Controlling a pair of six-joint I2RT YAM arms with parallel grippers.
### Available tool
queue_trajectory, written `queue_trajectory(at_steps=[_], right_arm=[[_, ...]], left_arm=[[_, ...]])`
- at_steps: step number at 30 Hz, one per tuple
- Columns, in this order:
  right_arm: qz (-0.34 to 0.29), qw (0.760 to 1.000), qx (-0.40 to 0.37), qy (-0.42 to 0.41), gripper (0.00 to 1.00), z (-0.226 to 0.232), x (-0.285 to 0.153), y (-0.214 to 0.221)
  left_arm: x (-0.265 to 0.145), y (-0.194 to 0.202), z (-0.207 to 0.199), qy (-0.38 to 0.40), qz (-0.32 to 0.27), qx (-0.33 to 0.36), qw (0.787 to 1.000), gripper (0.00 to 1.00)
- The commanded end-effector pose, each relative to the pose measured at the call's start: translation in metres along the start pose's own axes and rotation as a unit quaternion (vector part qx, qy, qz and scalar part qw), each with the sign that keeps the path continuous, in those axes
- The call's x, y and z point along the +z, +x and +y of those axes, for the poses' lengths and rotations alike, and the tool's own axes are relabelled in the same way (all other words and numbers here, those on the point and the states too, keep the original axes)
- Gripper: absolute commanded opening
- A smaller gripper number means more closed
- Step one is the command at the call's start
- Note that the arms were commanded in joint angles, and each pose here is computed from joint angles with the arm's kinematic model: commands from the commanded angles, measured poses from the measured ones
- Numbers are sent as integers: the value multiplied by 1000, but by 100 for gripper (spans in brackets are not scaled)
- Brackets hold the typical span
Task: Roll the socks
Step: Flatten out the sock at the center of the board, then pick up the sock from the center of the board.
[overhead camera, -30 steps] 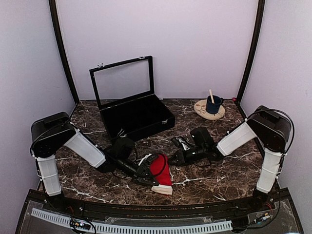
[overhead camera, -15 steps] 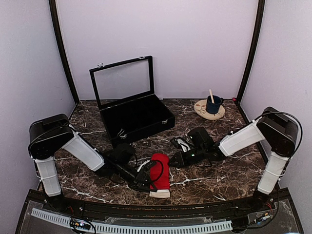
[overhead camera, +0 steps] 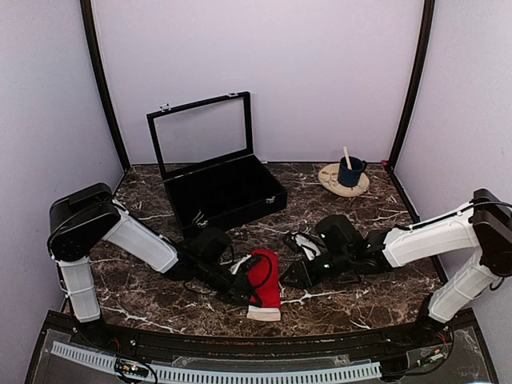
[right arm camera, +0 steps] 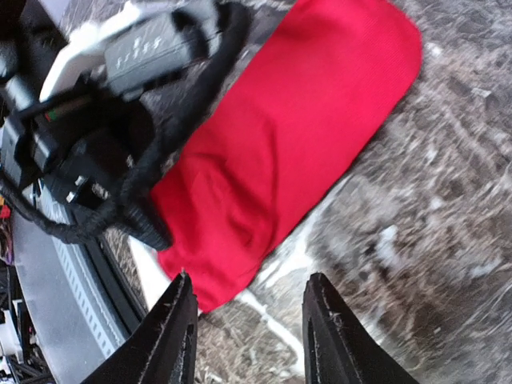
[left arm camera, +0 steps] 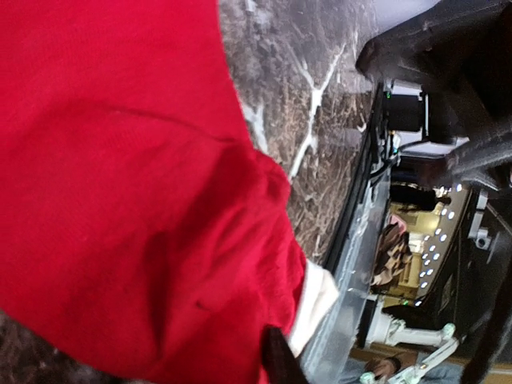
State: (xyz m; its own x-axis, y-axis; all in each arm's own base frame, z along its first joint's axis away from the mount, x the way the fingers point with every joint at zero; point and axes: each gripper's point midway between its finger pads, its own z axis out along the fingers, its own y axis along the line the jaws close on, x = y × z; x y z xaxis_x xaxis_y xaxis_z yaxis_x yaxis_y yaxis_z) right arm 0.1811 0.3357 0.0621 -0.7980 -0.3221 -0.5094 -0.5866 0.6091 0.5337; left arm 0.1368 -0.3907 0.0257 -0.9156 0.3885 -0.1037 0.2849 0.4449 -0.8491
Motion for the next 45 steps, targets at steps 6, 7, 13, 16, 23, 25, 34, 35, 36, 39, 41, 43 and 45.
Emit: queue_trajectory(at_steps=[6,7,13,16,23,25,34,35,36,39,41,43,45], right_arm=[[5,1000,-4,18,43,10,-8,26],[2,1000,-3,21,43,9,-9,25],[7,1000,-13,17,43,18,-8,23],[21,1000,-23,4,44,27,-2,30],[31,999,-27,-18,49,34,7,43],[34,999,-28,-23,49,35,10,45],[39,998,-40,-28,51,34,26,48],[36,998,-41,-30,51,35,26,47],[42,998,-41,-28,51,32,30,51],[44,998,-45,-31,51,32,36,51],[42,997,-49,-30,51,31,39,50],[44,997,-54,-29,51,30,41,51],[51,997,-56,-31,51,30,45,53]], left_arm=[[-6,-21,-7,0,-5,-4,1000,0],[-9,-24,-8,-9,-5,0,1000,0],[-24,-44,-7,-64,-8,8,998,0],[-22,-50,-4,-63,-7,-2,998,0],[-15,-51,5,-70,6,-16,997,0],[-14,-50,7,-72,8,-19,997,0],[-13,-45,12,-73,9,-31,997,0],[-13,-46,12,-73,8,-30,997,0],[-13,-46,12,-73,8,-31,997,0],[-13,-46,13,-73,8,-32,997,0],[-11,-42,10,-61,18,-36,997,0],[-11,-41,11,-61,20,-38,997,0],[-11,-40,11,-62,20,-40,997,0]])
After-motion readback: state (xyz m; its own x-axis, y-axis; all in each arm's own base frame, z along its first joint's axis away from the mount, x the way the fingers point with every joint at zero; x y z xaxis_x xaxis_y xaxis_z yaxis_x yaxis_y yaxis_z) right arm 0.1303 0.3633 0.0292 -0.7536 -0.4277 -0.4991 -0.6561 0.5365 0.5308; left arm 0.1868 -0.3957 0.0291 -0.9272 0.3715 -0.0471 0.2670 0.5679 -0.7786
